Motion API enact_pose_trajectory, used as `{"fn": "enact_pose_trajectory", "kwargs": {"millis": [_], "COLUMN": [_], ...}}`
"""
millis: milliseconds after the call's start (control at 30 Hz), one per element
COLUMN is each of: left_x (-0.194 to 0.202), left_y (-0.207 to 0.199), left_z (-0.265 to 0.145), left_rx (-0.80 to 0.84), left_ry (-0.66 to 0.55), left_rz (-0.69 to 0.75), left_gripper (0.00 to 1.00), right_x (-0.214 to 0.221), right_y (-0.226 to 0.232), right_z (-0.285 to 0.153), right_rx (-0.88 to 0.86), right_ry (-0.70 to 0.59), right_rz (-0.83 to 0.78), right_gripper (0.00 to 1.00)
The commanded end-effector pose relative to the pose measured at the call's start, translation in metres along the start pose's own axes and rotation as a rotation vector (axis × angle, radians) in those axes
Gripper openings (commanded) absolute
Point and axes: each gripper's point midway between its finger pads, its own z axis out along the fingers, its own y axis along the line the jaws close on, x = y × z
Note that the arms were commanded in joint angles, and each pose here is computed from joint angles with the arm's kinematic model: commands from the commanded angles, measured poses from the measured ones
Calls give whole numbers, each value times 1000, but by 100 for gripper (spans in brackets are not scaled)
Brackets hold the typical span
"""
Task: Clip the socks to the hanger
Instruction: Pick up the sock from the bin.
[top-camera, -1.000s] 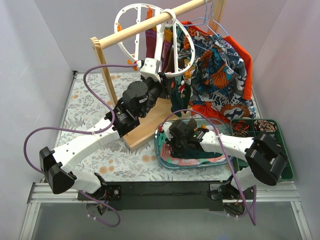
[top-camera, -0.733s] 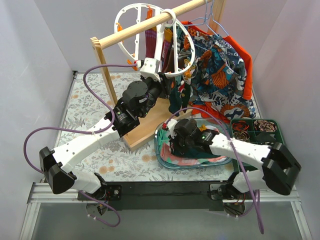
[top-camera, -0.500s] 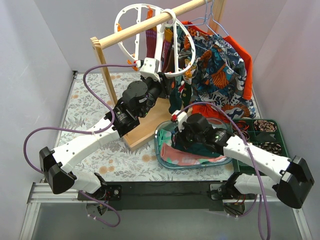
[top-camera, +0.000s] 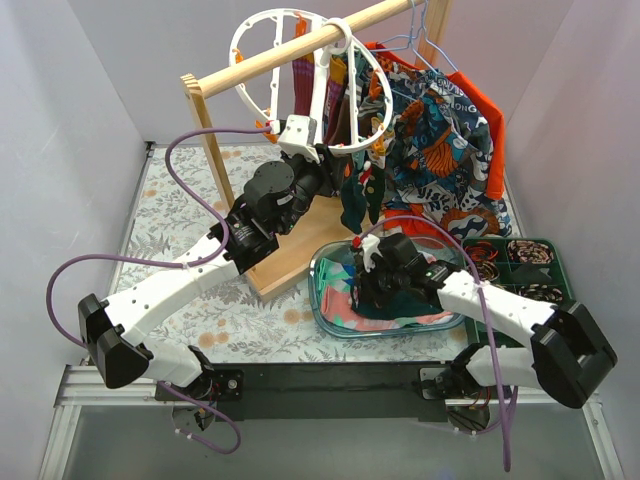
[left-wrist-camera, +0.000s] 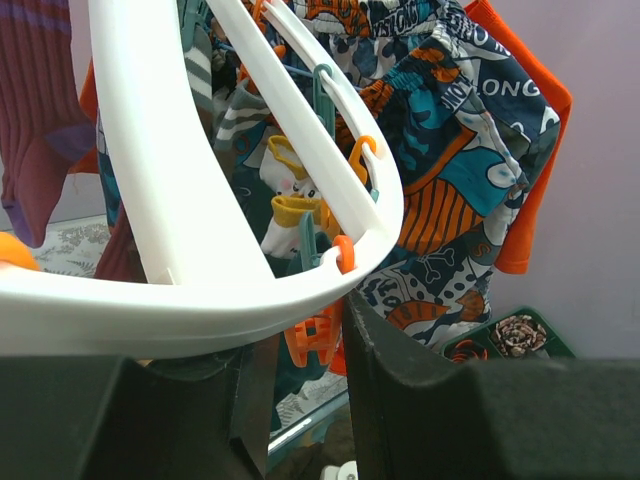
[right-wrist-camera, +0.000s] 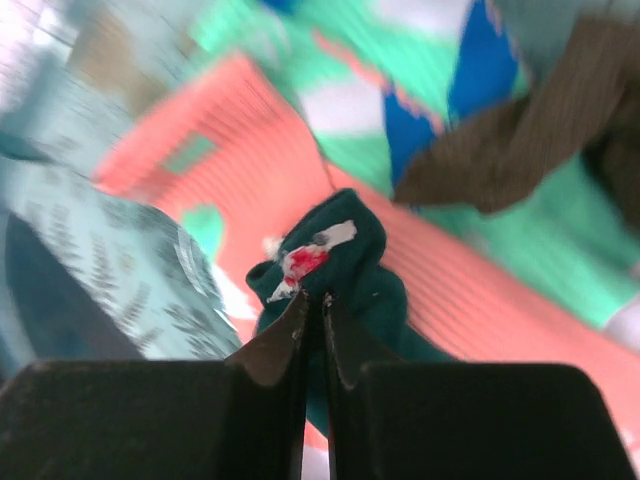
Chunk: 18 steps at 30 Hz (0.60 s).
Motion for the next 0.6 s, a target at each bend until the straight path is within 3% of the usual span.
{"fn": "enact_pose_trajectory", "kwargs": {"millis": [0, 167, 500, 567], "left_x": [13, 14, 17, 17], "left_y": [-1, -1, -2, -2], "left_z": [-9, -10, -9, -9], "left_rx": [25, 28, 31, 31], "left_ry": [64, 65, 73, 72], "left_rz": [10, 7, 8, 5], "left_gripper": [0, 0, 0, 0], "right_x": [13, 13, 18, 21], "right_y": [-20, -31, -57, -51], "right_z": [9, 2, -16, -13], "right_rx": [99, 167, 335, 298], "right_ry": [18, -2, 2, 14], "right_rz": [33, 44, 48, 49], "right_gripper": [13, 21, 22, 7]}}
